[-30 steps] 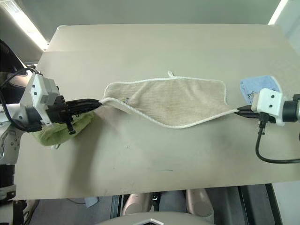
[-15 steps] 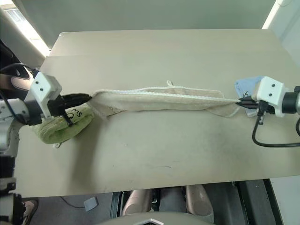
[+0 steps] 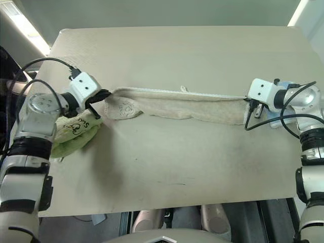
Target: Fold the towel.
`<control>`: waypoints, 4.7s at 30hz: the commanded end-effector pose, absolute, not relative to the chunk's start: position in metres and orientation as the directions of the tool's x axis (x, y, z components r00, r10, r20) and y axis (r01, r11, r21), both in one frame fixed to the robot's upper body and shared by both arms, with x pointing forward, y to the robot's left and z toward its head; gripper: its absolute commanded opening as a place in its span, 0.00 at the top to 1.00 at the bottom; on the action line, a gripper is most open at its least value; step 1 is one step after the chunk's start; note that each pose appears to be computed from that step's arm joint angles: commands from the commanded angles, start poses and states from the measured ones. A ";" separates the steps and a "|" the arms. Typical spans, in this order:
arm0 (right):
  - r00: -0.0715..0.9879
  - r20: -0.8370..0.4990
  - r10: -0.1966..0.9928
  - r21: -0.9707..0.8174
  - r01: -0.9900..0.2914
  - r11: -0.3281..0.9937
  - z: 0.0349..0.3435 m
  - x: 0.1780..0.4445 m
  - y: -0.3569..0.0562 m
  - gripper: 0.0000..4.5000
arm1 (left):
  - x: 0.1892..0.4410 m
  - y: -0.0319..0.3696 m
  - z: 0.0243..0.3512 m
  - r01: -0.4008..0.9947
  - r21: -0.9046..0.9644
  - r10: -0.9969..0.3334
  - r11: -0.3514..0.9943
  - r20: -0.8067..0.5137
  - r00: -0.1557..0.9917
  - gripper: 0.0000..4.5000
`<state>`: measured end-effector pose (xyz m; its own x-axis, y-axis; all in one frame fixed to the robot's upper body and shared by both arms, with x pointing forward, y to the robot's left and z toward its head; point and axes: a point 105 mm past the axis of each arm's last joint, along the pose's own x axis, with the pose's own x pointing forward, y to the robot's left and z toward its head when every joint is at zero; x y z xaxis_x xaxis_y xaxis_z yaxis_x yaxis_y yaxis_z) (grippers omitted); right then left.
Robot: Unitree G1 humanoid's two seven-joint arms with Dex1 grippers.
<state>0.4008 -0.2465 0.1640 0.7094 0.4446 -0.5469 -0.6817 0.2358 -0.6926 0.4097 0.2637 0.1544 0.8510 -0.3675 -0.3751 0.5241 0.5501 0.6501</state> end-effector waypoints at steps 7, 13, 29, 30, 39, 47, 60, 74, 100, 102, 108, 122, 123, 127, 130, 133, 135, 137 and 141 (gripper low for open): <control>0.749 -0.506 0.428 -0.726 -0.638 0.257 0.176 0.406 -0.255 0.79 | 0.411 0.265 0.160 0.529 0.647 -0.395 0.549 -0.358 0.846 0.77; 0.776 -0.476 0.414 -0.754 -0.602 0.261 0.183 0.405 -0.261 0.33 | 0.413 0.272 0.166 0.481 0.655 -0.361 0.583 -0.322 0.875 0.30; 0.826 -0.237 0.511 -0.123 -0.547 0.828 0.199 0.356 -0.254 0.02 | 0.393 0.243 0.240 0.447 0.617 -0.554 0.648 -0.022 0.833 0.00; 0.818 -0.247 0.519 -0.016 -0.539 0.842 0.192 0.349 -0.250 0.02 | 0.388 0.237 0.238 0.482 0.616 -0.591 0.623 -0.033 0.806 0.00; 0.812 -0.256 0.525 0.533 -0.335 0.777 0.165 0.310 -0.223 0.02 | 0.353 0.203 0.211 0.672 0.635 -0.754 0.382 -0.206 0.623 0.00; 0.847 -0.253 0.468 0.699 -0.174 0.694 0.138 0.307 -0.206 0.02 | 0.329 0.174 0.190 0.806 0.531 -0.854 0.264 -0.260 0.451 0.00; 0.876 -0.383 0.294 0.798 0.153 0.582 0.114 0.322 -0.214 0.02 | 0.317 0.152 0.169 0.864 0.460 -0.881 0.206 -0.298 0.369 0.00; 0.905 -0.409 0.122 0.818 0.304 0.489 0.113 0.345 -0.237 0.29 | 0.313 0.146 0.167 0.857 0.466 -0.880 0.221 -0.283 0.381 0.00; 0.858 -0.292 0.422 -0.091 -0.464 0.881 0.199 0.350 -0.187 0.98 | 0.312 0.136 0.157 0.863 0.447 -0.884 0.236 -0.271 0.381 0.00; 0.814 -0.314 0.489 -0.169 -0.555 0.815 0.195 0.355 -0.164 0.98 | 0.312 0.134 0.156 0.862 0.447 -0.886 0.239 -0.264 0.382 0.00; 0.687 -0.369 0.626 -0.262 -0.723 0.639 0.170 0.362 -0.103 0.98 | 0.309 0.127 0.156 0.860 0.442 -0.890 0.255 -0.240 0.387 0.00; 0.678 -0.314 0.665 -0.222 -0.733 0.643 0.170 0.364 -0.101 0.45 | 0.297 0.133 0.156 0.849 0.359 -0.871 0.388 -0.157 0.465 0.00; 0.665 -0.283 0.691 -0.200 -0.746 0.635 0.177 0.360 -0.101 0.40 | 0.296 0.133 0.159 0.847 0.334 -0.870 0.414 -0.130 0.476 0.00; 0.630 -0.204 0.749 -0.144 -0.776 0.614 0.196 0.344 -0.103 0.40 | 0.293 0.134 0.169 0.836 0.226 -0.854 0.500 -0.036 0.520 0.00; 0.713 -0.164 0.682 -0.116 -0.700 0.704 0.202 0.360 -0.121 0.43 | 0.292 0.136 0.172 0.823 0.060 -0.825 0.565 0.055 0.562 0.00; 0.798 -0.159 0.581 -0.105 -0.599 0.794 0.191 0.386 -0.138 0.61 | 0.296 0.134 0.165 0.764 -0.144 -0.757 0.629 0.112 0.644 0.00; 0.807 -0.156 0.570 -0.106 -0.587 0.803 0.184 0.395 -0.137 0.77 | 0.300 0.131 0.156 0.714 -0.223 -0.716 0.663 0.088 0.692 0.00; 0.814 -0.150 0.561 -0.123 -0.579 0.806 0.176 0.405 -0.134 0.93 | 0.301 0.126 0.150 0.672 -0.310 -0.686 0.672 0.081 0.723 0.00; 0.805 -0.216 0.553 -0.133 -0.585 0.800 0.145 0.416 -0.131 1.00 | 0.306 0.129 0.144 0.518 -0.515 -0.565 0.683 0.079 0.822 0.00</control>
<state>0.4134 -0.1332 0.1427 0.8108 0.5389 -0.2285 -0.5689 0.8173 -0.0910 0.3070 0.1200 0.1335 0.7851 -0.6165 0.0594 0.5598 0.6654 -0.4938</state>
